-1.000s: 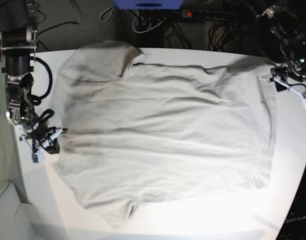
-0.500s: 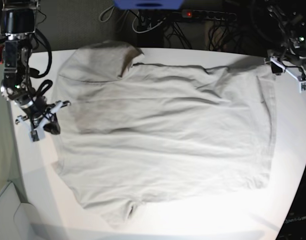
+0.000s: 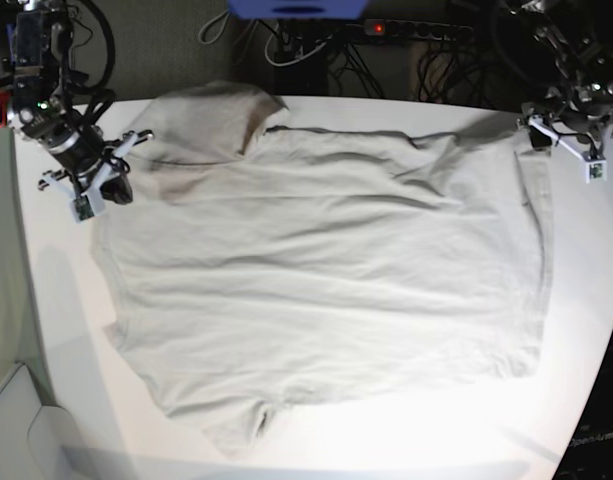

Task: Layout the t-shirt on the table in an organized manner, then fold the t-shirt properly
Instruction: 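Hold both shoulder corners and pull them apart to flatten the shirt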

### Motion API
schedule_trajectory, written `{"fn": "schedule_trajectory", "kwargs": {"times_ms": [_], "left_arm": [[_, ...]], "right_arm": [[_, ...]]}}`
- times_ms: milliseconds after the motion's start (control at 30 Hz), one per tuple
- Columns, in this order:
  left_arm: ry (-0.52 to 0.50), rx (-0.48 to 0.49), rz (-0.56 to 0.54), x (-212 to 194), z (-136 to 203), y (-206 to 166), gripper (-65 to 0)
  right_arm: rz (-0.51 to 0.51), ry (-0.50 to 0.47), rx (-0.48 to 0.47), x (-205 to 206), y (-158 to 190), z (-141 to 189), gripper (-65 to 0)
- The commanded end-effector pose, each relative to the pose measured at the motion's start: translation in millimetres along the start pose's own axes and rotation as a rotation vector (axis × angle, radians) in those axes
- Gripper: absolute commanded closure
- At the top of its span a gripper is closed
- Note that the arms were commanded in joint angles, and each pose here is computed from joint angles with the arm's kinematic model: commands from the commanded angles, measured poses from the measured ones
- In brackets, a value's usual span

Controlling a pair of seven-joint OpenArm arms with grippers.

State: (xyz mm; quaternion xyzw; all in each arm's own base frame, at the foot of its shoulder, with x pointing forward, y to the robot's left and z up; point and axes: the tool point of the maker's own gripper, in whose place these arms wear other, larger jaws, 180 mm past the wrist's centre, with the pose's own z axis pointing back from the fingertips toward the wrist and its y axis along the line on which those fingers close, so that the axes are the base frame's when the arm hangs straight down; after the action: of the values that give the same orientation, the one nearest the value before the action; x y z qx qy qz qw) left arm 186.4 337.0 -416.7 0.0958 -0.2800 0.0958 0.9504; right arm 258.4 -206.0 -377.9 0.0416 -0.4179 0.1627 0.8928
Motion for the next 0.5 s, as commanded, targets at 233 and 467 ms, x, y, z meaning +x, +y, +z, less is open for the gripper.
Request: {"fn": "schedule_trajectory", "kwargs": {"times_ms": [233,467], "left_arm": [[-0.024,-0.068,-0.015,17.2,-18.6,-19.9,-46.2],[-0.031,-0.069,-0.013,19.1,-17.8,-21.9,-35.2]], "right_arm": [[0.002,0.015,0.018,-16.2,11.0,17.0,0.0],[-0.004,0.046,0.027,-29.3,16.1,22.0,0.0]]}}
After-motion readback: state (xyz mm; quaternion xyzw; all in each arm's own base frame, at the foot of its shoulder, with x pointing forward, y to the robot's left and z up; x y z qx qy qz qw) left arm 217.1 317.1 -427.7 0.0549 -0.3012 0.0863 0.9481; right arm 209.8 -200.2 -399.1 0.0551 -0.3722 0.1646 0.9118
